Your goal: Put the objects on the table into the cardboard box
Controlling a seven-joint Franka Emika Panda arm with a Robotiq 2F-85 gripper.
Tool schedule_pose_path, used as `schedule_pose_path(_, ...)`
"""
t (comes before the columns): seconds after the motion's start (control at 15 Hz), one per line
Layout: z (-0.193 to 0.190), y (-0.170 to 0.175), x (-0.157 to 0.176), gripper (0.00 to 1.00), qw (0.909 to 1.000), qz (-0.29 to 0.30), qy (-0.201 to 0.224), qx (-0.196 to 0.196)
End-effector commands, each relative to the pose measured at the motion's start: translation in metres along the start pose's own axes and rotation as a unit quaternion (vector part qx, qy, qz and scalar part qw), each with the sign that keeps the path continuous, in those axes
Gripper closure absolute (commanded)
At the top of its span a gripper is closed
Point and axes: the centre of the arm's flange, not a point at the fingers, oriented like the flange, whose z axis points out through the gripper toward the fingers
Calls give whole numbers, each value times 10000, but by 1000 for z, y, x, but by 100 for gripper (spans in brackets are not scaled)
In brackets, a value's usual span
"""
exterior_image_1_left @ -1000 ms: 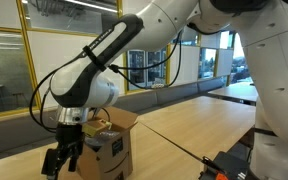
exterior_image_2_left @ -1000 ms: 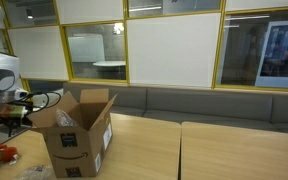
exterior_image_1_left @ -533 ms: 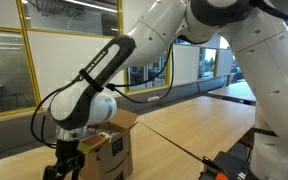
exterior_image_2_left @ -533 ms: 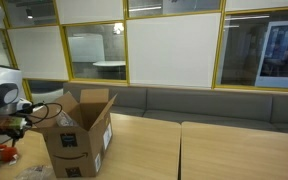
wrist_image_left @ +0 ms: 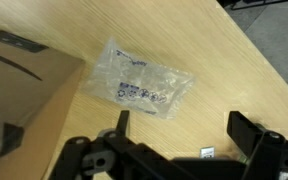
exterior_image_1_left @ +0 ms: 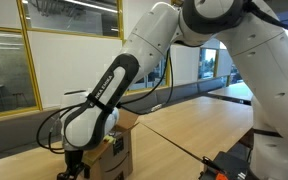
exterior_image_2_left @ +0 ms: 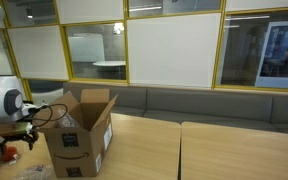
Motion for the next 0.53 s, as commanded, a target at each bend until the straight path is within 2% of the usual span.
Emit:
schedule_pose_path(0.0,10,9,2,0,9985,165,77,-507)
schedule_pose_path(0.47,19,39,-5,0,9938,442,37,-1016)
